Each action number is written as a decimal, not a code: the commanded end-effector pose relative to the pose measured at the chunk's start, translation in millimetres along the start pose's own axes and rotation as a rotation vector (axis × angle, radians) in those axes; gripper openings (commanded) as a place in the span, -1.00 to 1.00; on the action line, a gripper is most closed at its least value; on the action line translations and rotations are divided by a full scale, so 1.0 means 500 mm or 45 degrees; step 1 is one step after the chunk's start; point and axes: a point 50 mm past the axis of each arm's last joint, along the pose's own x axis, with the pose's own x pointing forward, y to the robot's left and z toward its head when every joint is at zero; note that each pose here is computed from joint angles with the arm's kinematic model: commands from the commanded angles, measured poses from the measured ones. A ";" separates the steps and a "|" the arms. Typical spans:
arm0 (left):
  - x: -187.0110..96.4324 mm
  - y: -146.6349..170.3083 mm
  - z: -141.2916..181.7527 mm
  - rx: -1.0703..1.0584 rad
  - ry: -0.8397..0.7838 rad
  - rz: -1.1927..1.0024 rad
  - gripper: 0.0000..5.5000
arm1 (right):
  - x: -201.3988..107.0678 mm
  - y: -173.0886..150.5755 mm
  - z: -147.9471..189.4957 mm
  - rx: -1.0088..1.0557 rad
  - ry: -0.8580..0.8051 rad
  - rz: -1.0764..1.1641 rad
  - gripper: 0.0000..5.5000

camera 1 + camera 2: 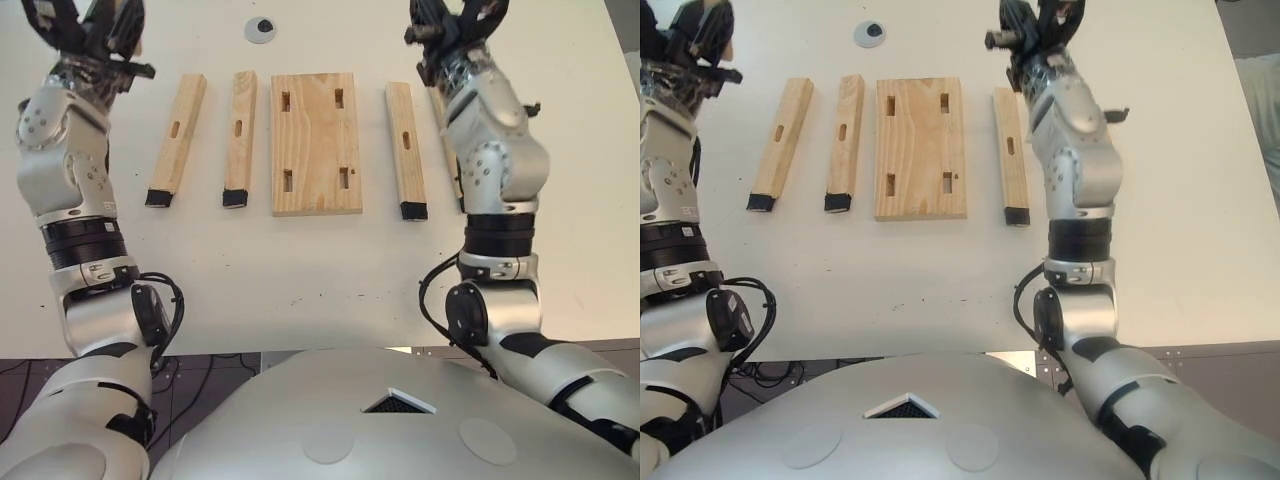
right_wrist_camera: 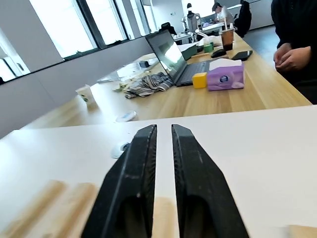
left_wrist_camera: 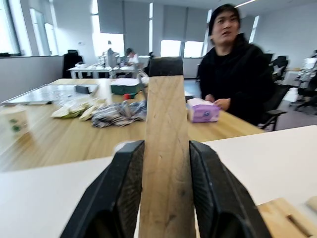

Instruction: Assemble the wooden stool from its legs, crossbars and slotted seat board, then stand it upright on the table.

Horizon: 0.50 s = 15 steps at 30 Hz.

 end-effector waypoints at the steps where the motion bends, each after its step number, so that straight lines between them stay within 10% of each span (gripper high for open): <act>1: 0.035 -0.128 0.046 -0.013 -0.085 -0.329 -0.53 | 0.003 0.087 0.088 0.327 0.019 0.437 -0.53; 15: 0.038 -0.231 0.023 0.028 -0.060 -0.526 -0.53 | 0.000 0.098 0.077 0.541 0.170 0.432 -0.33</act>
